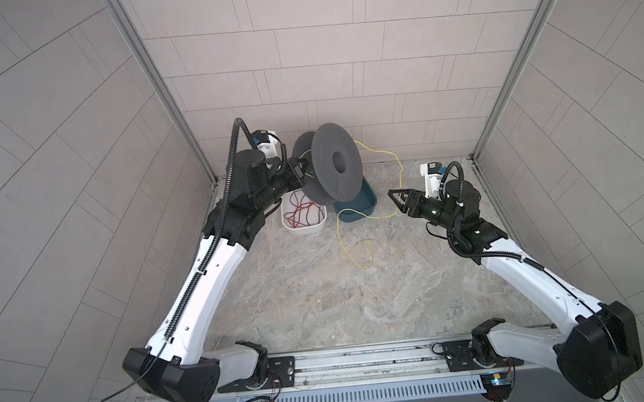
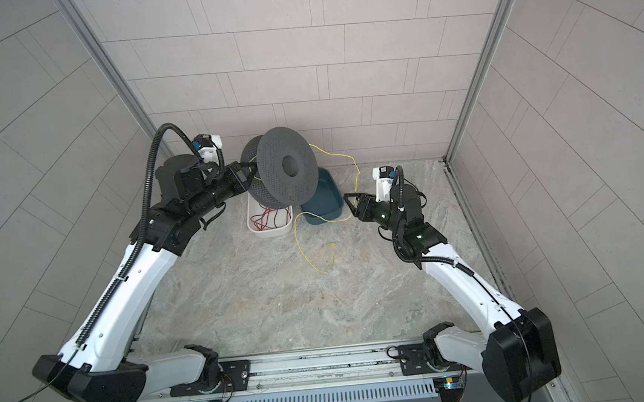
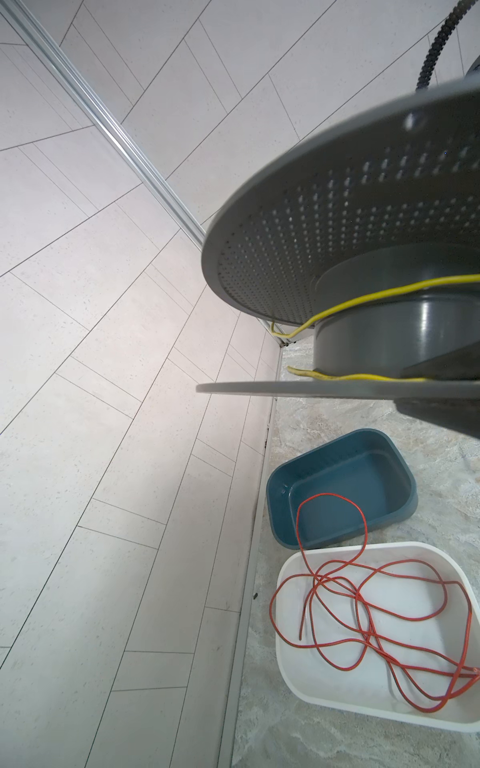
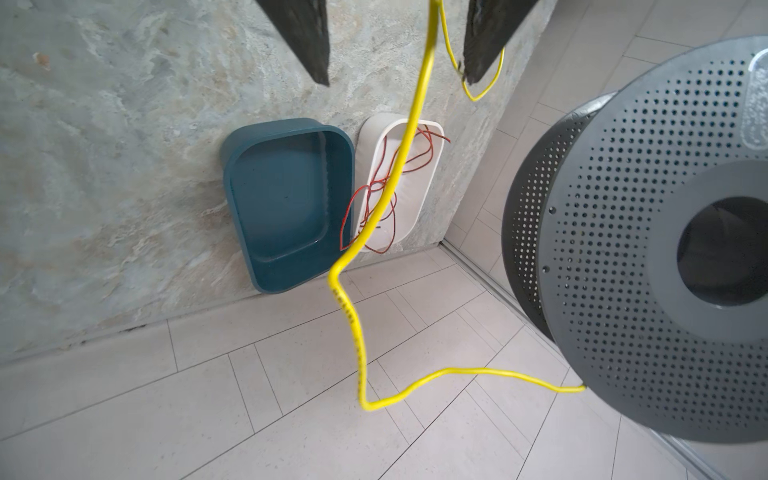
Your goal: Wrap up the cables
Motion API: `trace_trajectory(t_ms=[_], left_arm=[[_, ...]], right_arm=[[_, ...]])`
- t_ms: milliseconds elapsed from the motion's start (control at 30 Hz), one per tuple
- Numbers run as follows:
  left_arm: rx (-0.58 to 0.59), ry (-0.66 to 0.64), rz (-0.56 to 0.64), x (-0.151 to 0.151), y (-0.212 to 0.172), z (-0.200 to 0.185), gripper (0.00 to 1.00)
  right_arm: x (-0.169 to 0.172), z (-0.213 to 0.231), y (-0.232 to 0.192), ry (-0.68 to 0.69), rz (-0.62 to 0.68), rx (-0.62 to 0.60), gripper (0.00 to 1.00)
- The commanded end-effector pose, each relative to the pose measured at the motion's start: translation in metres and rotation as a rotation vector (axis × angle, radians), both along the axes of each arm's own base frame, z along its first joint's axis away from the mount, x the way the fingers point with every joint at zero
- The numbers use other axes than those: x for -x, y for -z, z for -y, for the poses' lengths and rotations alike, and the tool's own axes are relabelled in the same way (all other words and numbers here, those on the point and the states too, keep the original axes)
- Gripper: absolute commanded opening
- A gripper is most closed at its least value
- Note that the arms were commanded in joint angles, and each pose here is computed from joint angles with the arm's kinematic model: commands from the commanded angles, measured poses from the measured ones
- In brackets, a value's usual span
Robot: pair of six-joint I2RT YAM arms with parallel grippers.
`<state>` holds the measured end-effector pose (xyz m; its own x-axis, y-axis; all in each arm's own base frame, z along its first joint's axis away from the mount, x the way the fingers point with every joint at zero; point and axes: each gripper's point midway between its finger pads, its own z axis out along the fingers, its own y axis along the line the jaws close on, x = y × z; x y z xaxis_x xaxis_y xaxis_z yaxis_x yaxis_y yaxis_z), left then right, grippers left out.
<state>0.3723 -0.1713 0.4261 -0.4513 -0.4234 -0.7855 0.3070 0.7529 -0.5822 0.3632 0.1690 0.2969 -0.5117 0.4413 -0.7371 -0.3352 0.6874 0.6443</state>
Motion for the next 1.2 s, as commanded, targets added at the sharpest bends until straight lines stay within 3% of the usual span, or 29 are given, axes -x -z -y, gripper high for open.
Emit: trace_trajectory(t_ms=[0,300,500,700,1167], left_arm=[[0.077,-0.025,0.158,0.011,-0.059,-0.009,0.0],[0.089,-0.042,0.15,0.006,-0.059,-0.01,0.0],[0.118,-0.066,0.125,-0.002,-0.052,-0.01,0.0],[0.133,-0.137,0.115,-0.008,-0.05,-0.021,0.0],[0.058,-0.346,0.056,-0.023,-0.035,-0.053,0.0]], right_arm=[[0.0,-0.003,0.002,-0.013,0.003,-0.028,0.42],[0.003,-0.009,0.012,-0.039,-0.017,-0.031,0.2],[0.004,-0.006,0.025,-0.026,-0.054,0.029,0.0],[0.004,-0.004,0.044,-0.025,-0.073,0.143,0.0],[0.04,-0.066,0.074,-0.218,0.035,0.63,0.0]])
